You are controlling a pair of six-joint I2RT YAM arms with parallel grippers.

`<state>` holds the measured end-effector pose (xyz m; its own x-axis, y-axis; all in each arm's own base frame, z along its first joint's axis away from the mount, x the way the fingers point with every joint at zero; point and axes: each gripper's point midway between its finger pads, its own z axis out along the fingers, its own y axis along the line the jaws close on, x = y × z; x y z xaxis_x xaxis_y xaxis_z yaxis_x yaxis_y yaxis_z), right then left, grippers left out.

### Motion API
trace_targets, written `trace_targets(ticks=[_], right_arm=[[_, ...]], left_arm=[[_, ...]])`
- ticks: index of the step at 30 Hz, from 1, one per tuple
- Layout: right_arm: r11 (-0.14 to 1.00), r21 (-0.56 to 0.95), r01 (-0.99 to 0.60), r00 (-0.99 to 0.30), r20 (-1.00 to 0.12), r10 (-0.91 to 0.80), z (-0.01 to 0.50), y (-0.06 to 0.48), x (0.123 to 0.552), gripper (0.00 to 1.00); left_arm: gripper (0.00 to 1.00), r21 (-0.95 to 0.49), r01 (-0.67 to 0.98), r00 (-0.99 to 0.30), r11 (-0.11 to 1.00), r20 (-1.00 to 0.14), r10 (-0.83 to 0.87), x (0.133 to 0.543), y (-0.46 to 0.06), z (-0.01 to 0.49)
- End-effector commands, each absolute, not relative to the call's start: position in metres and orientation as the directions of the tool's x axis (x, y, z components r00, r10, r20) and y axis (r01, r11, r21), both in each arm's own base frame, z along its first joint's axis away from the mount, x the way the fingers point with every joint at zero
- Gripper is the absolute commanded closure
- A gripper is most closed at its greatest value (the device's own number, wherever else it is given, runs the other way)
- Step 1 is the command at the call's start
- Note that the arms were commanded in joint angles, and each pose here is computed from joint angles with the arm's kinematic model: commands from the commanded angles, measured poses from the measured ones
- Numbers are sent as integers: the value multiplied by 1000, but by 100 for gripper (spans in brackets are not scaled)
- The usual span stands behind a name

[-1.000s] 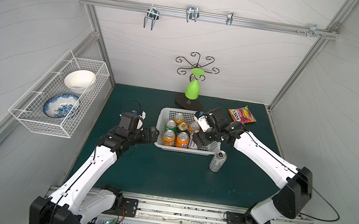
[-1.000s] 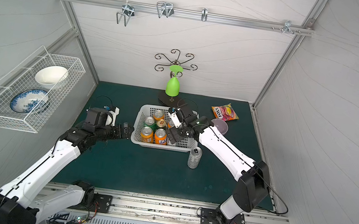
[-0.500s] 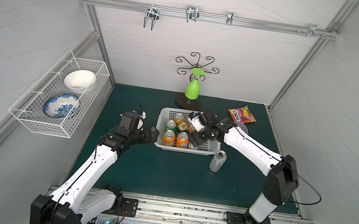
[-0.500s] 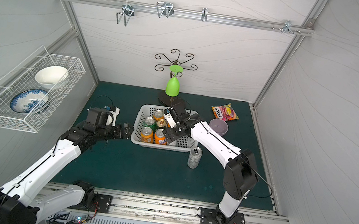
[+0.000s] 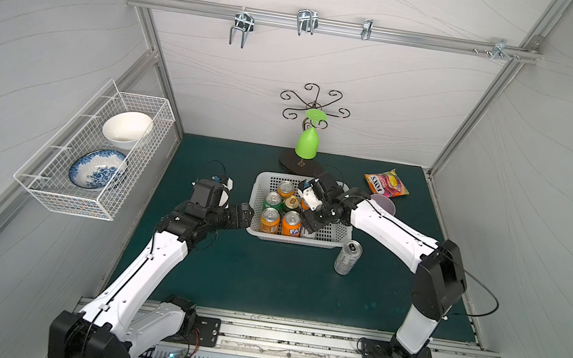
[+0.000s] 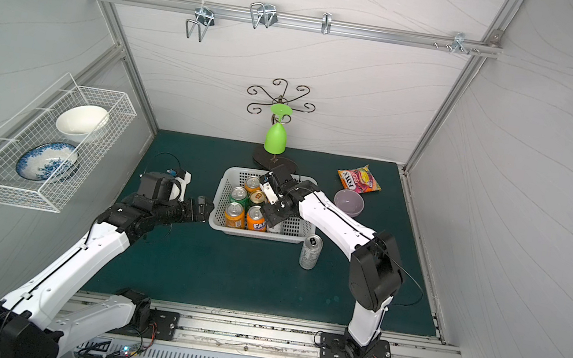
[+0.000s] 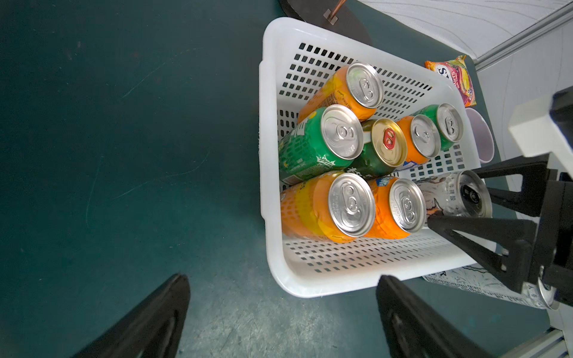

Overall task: Take out the drinks from the basket
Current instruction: Pick up the drink from the basket.

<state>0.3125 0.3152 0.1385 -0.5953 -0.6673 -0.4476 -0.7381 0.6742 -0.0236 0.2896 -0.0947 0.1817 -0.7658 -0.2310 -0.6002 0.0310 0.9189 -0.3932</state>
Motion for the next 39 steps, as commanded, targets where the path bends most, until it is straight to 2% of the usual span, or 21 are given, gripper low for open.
trace_targets(ticks=[1, 7, 18, 39], right_arm=[[672, -26, -740, -597, -435, -674, 134, 319, 313, 30], [675, -45, -736, -599, -422, -681, 128, 317, 316, 31], [674, -66, -736, -584, -442, -681, 141, 314, 317, 45], [679, -117, -725, -532, -531, -660, 213, 297, 310, 48]], left_arm=[[2, -388, 63, -730, 919, -646, -223, 298, -97, 203], [2, -389, 63, -730, 919, -646, -224, 297, -96, 203], [2, -388, 63, -729, 919, -647, -223, 297, -96, 203], [2, -389, 67, -731, 919, -646, -221, 297, -97, 204]])
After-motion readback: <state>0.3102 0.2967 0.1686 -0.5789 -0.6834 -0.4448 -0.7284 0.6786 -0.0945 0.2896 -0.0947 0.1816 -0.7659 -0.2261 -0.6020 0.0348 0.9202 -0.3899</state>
